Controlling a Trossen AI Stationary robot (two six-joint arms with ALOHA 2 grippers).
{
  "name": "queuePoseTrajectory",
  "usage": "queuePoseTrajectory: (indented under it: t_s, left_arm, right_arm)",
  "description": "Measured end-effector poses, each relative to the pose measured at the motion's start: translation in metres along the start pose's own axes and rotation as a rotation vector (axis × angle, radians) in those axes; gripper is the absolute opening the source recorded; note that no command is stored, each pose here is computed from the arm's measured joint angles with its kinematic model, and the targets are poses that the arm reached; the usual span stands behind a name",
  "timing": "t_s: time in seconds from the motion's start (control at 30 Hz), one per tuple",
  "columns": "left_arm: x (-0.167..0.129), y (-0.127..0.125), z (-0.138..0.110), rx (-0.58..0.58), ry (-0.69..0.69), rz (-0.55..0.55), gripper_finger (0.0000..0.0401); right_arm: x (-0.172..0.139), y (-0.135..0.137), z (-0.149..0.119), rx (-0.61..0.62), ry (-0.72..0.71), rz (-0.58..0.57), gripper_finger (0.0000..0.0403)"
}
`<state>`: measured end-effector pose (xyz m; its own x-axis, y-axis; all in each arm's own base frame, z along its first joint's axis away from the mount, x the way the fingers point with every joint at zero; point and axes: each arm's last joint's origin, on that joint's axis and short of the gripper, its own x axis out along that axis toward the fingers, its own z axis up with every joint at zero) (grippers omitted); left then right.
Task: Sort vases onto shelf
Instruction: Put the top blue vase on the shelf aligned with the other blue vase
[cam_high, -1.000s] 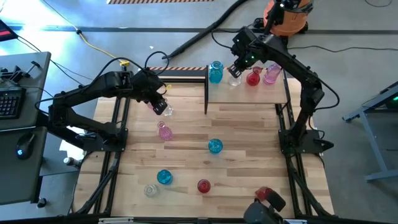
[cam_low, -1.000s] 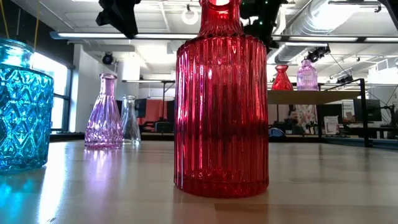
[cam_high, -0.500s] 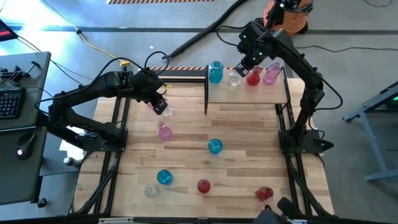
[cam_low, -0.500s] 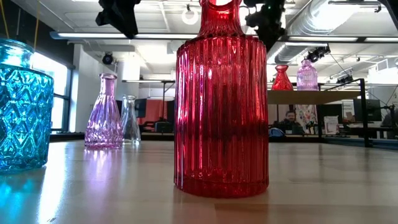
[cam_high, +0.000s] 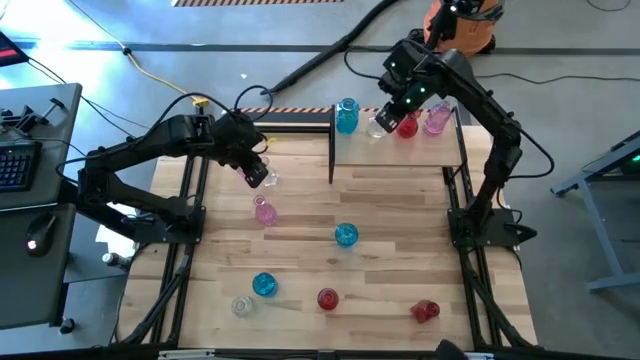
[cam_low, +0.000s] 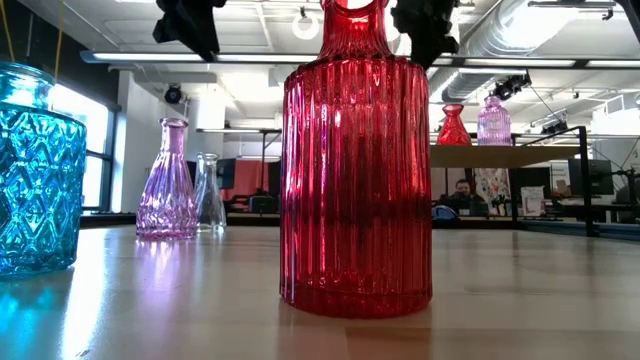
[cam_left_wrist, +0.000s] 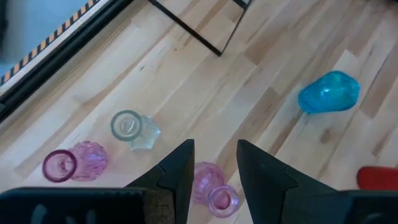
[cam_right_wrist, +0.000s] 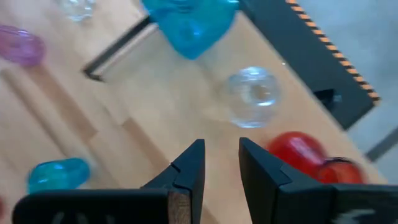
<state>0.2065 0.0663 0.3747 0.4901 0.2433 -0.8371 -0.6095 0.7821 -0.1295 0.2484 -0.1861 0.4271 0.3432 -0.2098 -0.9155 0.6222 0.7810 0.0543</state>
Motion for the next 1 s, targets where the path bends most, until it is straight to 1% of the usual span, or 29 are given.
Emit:
queuePoseTrajectory:
  t_s: [0.13, 0.33, 0.43, 0.57, 0.87, 1.0]
  left_arm:
    - [0.000, -0.001, -0.006, 0.057, 0.049, 0.011, 0.0113]
    - [-0.001, -0.005, -0.012, 0.116, 0.092, 0.004, 0.0113]
    - [-0.002, -0.009, -0.015, 0.140, 0.126, -0.028, 0.0113]
    - [-0.003, -0.015, -0.018, 0.171, 0.136, -0.063, 0.0113]
    - [-0.005, -0.030, -0.026, 0.257, 0.143, -0.105, 0.0113]
    - [-0.007, -0.037, -0.030, 0.293, 0.147, -0.125, 0.0113]
  right_arm:
    - [0.001, 0.021, -0.002, -0.026, 0.007, 0.057, 0.0079]
    - [0.000, 0.058, -0.008, -0.054, 0.021, 0.106, 0.0079]
    - [-0.001, 0.076, -0.013, -0.054, 0.030, 0.129, 0.0079]
    - [-0.003, 0.100, -0.020, -0.043, 0.044, 0.154, 0.0079]
    - [-0.003, 0.149, -0.039, -0.038, 0.073, 0.159, 0.0079]
    - [-0.004, 0.167, -0.049, -0.068, 0.065, 0.140, 0.0079]
